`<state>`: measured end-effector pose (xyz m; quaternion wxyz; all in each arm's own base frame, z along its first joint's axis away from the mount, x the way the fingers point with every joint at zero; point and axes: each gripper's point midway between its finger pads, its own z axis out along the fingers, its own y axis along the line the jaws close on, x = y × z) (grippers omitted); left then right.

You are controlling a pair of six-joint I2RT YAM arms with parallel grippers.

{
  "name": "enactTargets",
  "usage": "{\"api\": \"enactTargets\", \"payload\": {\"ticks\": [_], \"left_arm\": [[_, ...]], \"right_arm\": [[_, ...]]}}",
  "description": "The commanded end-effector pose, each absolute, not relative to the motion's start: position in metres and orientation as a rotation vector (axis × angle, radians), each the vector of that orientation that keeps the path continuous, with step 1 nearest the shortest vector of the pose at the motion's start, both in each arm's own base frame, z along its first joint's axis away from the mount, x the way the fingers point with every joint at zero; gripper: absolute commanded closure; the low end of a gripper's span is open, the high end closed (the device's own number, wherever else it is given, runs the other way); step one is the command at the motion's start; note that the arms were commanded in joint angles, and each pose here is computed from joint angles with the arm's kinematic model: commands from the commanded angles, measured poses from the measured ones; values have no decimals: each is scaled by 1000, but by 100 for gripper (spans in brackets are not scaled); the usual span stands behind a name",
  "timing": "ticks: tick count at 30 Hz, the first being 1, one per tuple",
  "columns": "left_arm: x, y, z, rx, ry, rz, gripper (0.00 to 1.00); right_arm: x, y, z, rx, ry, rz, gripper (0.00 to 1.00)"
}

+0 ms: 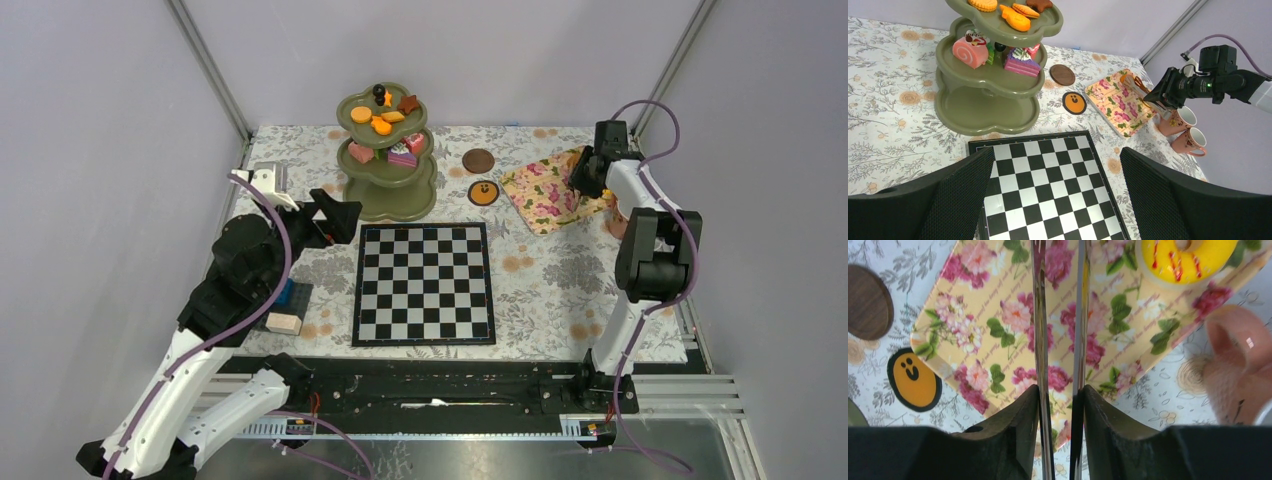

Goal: Serve the afternoon tea

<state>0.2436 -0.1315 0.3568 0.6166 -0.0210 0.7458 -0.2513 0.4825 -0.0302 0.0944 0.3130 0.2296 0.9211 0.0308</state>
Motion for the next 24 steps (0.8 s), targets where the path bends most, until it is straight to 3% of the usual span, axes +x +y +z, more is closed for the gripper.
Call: {"api": "enactTargets", "payload": {"ticks": [1, 10, 18, 24], "left_arm": [[245, -135, 375, -48, 1663, -609, 1], [249, -142, 372, -34, 1675, -629, 1], [250, -146, 369, -26, 1684, -641, 1], [251, -151, 366, -19, 1693, -664, 1]], "right_arm": [[478, -11, 133, 587, 2331, 235, 62], [443, 23, 166, 585, 2236, 538, 63], [408, 22, 194, 763, 2008, 1189, 64], [395, 43, 207, 809, 1879, 1500, 64]]}}
